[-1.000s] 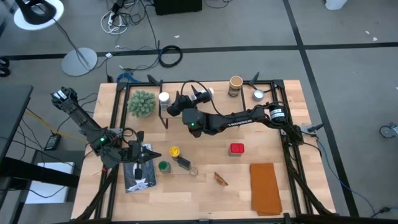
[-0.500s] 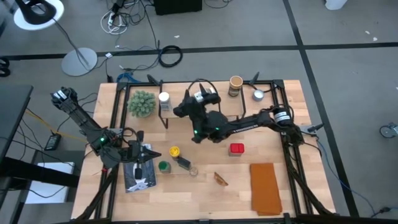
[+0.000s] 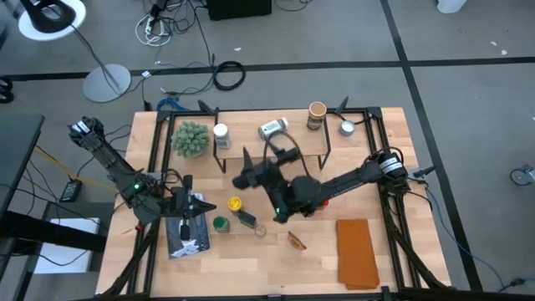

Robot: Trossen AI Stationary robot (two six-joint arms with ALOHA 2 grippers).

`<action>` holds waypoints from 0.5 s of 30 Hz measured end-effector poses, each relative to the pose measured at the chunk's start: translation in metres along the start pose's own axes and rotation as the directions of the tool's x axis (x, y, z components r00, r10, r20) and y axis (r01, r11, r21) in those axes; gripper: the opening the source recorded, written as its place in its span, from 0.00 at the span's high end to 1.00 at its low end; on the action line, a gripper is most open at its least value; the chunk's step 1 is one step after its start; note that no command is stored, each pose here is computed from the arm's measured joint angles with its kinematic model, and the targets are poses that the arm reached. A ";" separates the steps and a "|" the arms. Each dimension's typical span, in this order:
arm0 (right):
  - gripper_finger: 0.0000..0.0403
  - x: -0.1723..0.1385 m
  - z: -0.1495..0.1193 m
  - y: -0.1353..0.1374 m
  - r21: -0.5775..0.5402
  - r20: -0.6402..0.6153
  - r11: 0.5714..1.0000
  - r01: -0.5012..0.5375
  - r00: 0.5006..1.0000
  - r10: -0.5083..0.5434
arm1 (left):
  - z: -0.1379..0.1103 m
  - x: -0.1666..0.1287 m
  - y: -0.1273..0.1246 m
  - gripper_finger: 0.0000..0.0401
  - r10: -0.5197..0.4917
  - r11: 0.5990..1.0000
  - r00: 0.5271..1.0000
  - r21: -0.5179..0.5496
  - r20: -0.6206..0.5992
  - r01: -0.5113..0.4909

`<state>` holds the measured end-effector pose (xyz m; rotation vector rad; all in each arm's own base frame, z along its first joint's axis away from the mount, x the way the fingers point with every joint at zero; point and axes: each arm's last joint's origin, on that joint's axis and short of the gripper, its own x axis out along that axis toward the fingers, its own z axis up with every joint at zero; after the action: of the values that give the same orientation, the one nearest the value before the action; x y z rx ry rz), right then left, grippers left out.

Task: Shelf spices
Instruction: Put the white seasoning bottle on the shelf aligned with the other white seasoning bottle

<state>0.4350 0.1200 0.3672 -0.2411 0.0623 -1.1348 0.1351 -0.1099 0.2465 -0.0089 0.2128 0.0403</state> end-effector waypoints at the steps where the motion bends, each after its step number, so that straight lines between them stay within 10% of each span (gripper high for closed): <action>1: 0.27 -0.006 -0.001 0.004 0.019 0.010 0.999 -0.028 1.000 0.028 | 0.001 -0.001 0.001 1.00 -0.001 1.000 1.000 -0.005 0.004 0.001; 7: 0.27 -0.037 -0.015 0.026 0.171 0.092 0.927 -0.335 0.942 0.323 | 0.003 -0.003 0.002 1.00 -0.021 0.998 1.000 -0.054 0.016 0.022; 15: 0.27 -0.060 -0.057 0.046 0.333 -0.120 0.636 -0.696 0.638 0.760 | 0.003 -0.003 0.001 1.00 -0.044 0.993 0.999 -0.109 0.010 0.045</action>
<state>0.4407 0.1835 0.2974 0.1714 0.2185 -0.3194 0.1329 -0.1091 0.2502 -0.1221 0.2024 0.0077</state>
